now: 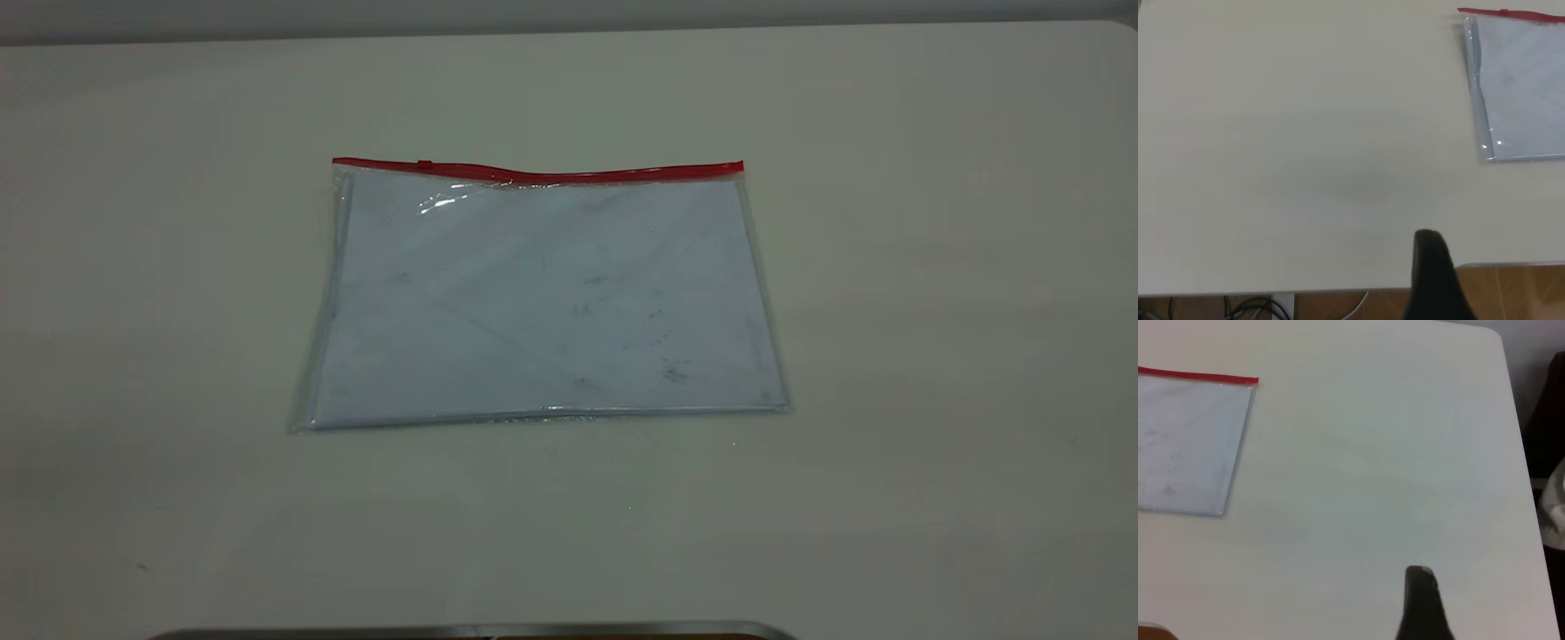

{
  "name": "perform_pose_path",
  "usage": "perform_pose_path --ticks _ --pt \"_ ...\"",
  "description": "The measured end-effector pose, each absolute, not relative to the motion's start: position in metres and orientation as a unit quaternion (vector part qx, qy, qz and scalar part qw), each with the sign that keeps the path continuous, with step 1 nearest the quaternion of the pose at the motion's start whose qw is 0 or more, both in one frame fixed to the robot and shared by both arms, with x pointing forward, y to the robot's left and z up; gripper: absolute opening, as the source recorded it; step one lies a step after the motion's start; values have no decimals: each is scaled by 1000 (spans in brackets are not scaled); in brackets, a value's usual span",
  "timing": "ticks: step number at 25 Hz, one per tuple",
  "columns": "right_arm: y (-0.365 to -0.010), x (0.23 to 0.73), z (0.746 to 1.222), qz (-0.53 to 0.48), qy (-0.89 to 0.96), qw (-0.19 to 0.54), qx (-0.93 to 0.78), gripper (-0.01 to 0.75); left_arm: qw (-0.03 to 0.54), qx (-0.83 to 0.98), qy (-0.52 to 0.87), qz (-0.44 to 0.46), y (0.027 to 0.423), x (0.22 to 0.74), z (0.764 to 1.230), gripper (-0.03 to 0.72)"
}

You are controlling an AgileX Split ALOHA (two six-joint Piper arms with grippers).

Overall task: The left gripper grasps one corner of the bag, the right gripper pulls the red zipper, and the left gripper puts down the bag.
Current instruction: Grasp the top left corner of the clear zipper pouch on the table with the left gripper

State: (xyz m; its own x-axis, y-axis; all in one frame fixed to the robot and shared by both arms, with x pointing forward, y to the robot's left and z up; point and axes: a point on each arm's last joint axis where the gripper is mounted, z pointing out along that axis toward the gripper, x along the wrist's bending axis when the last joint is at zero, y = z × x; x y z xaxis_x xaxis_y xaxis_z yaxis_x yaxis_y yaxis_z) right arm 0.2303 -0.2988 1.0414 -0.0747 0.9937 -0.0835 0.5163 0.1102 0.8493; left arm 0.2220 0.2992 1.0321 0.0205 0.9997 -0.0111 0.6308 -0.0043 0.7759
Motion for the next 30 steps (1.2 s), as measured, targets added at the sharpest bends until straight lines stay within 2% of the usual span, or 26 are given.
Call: perform_pose_path --ticks 5,8,15,30 --pt "-299 230 1041 333 653 359 578 557 318 625 652 289 299 224 1035 538" --pt "-299 231 1042 334 652 360 577 557 336 603 665 283 299 238 1053 538" --pt "-299 231 1042 333 652 362 577 557 386 602 663 220 286 323 1082 538" --pt "-300 231 1042 333 648 362 582 557 356 657 663 48 264 499 1017 538"
